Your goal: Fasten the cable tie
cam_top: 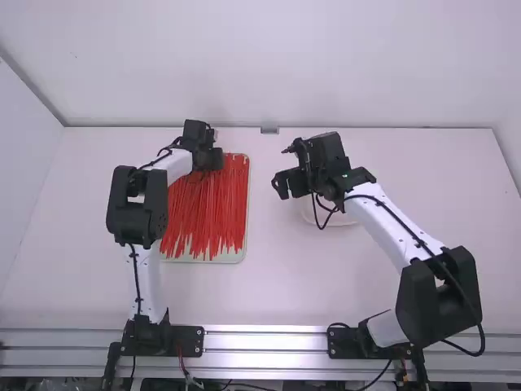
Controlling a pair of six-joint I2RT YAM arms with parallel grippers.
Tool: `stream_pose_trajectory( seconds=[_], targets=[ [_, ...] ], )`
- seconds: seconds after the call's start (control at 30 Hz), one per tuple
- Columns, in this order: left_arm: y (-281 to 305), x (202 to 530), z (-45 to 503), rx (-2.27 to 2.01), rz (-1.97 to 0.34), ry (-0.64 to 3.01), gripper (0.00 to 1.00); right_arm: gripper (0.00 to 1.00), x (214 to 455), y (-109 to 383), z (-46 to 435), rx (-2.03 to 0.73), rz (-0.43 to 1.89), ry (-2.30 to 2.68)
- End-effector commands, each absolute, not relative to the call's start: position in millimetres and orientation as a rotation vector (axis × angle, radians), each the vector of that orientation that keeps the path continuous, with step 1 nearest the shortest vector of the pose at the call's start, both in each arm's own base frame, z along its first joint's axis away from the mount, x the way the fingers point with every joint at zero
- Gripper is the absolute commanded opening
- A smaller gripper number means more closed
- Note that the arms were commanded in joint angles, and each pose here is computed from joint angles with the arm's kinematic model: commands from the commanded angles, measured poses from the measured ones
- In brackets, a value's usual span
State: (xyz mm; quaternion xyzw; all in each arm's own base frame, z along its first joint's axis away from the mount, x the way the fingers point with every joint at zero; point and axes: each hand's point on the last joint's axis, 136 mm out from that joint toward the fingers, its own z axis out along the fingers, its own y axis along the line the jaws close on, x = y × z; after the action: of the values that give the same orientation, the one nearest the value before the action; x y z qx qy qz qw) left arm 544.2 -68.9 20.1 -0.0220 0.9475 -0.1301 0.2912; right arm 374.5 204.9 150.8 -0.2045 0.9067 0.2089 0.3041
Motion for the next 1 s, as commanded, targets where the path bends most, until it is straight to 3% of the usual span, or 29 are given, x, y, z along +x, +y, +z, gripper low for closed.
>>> stream_pose_trajectory(
  seconds=[0.0,0.97],
  targets=[
    [-76.5,536.6,8.3,-0.036,-0.374,2.556,0.21,0.98,381.1,207.0,159.2,-0.542,0.556,2.379],
    [-76.0,535.0,1.0,-0.036,-0.281,2.555,0.17,0.99,380.3,206.8,158.5,-0.542,0.557,2.383]
  ],
)
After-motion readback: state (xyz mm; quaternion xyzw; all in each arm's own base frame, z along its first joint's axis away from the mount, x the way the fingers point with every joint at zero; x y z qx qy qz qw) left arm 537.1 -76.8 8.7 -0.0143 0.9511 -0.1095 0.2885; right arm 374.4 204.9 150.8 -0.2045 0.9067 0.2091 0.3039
